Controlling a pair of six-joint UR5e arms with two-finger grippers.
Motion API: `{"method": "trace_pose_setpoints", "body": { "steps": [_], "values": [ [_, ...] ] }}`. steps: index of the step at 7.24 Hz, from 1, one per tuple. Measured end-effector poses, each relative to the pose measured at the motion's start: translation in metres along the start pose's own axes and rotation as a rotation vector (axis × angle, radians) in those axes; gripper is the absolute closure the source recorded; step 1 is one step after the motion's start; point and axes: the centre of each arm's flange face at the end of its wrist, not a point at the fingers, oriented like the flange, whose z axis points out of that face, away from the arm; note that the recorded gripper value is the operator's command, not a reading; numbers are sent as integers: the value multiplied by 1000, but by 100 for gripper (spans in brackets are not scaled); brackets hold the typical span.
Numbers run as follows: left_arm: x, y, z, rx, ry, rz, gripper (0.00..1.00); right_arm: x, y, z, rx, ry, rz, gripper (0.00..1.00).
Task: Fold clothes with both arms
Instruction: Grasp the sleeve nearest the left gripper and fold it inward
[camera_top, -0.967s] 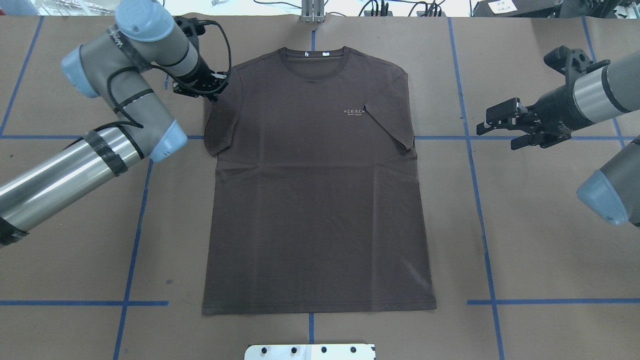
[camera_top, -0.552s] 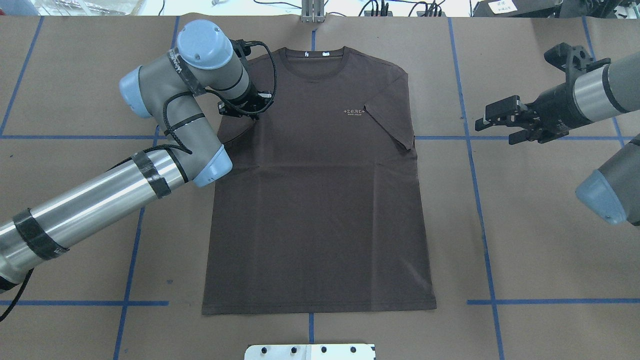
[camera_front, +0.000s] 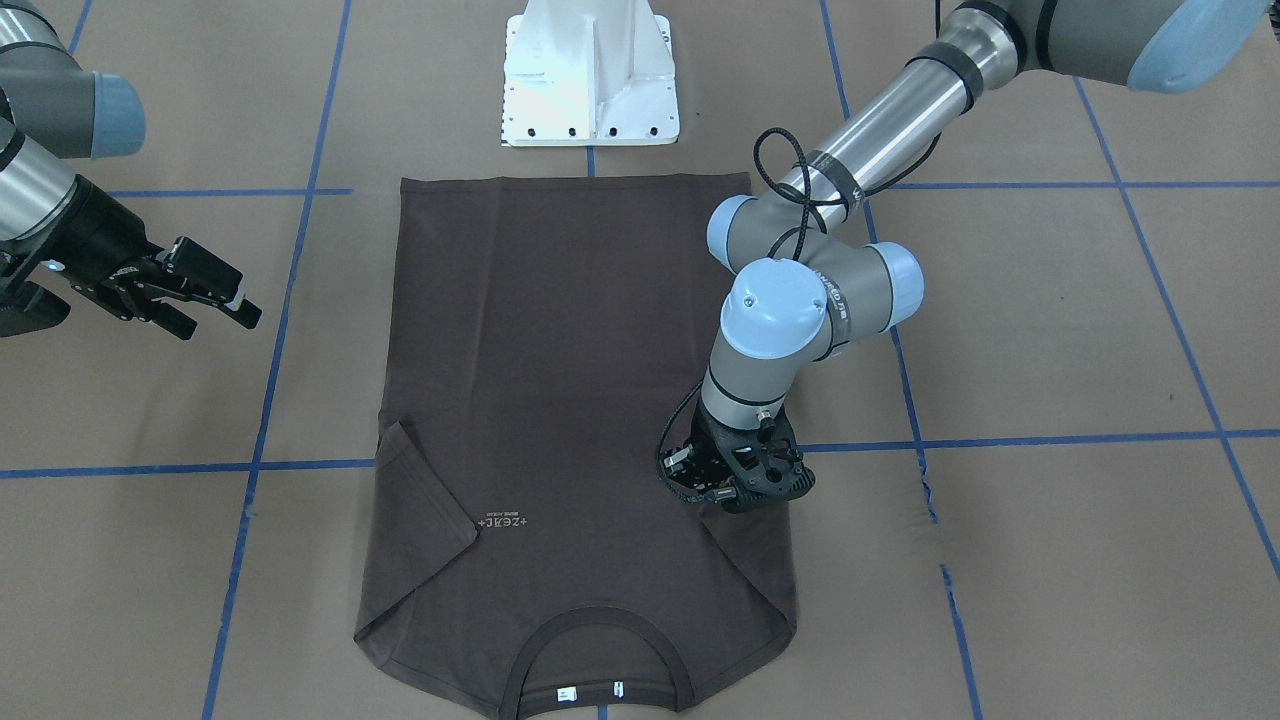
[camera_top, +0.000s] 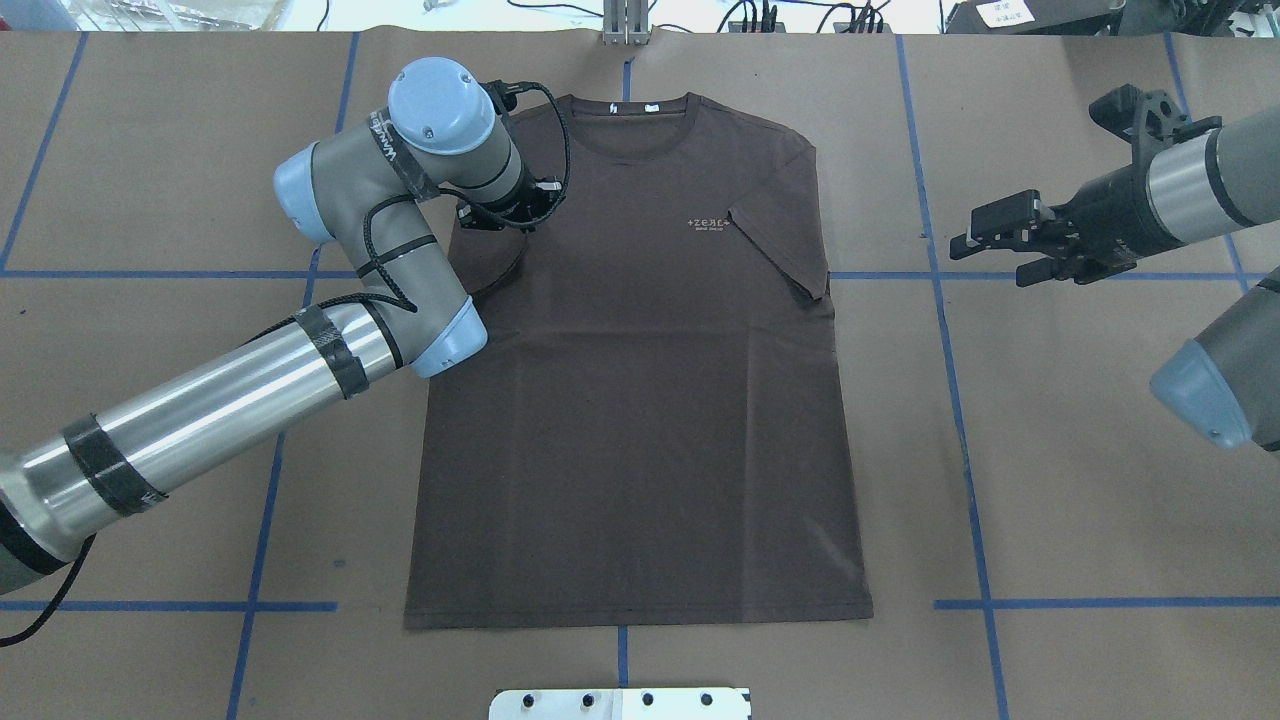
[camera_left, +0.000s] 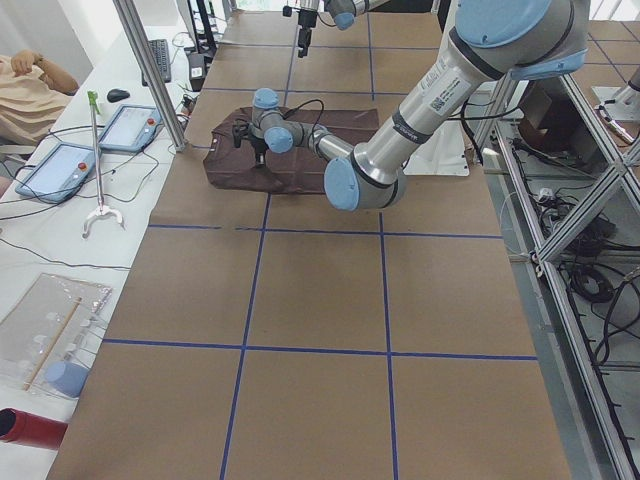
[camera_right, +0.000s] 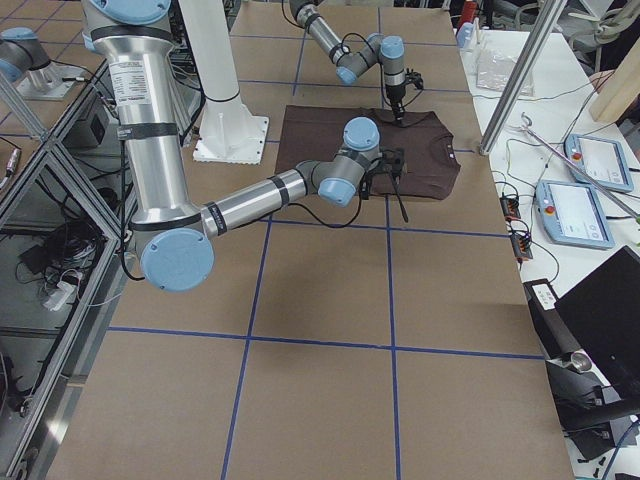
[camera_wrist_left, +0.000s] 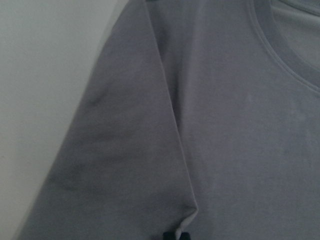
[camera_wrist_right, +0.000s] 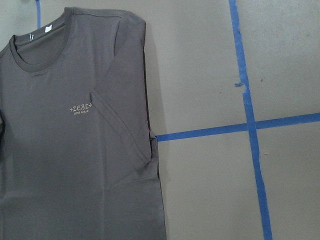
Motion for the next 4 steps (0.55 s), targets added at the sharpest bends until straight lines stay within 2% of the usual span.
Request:
{"method": "trace_pose_setpoints", "body": {
  "steps": [2,3,4],
  "values": [
    [-5,-17,-3,33,4,-23,100,0,0,0,0,-1,1,1],
    [-8,-22,-2,48,3,-26,44,0,0,0,1,-1,1,0],
    [-9,-25,-1,60,4,-25,32,0,0,0,2,-1,1,0]
  ]
}}
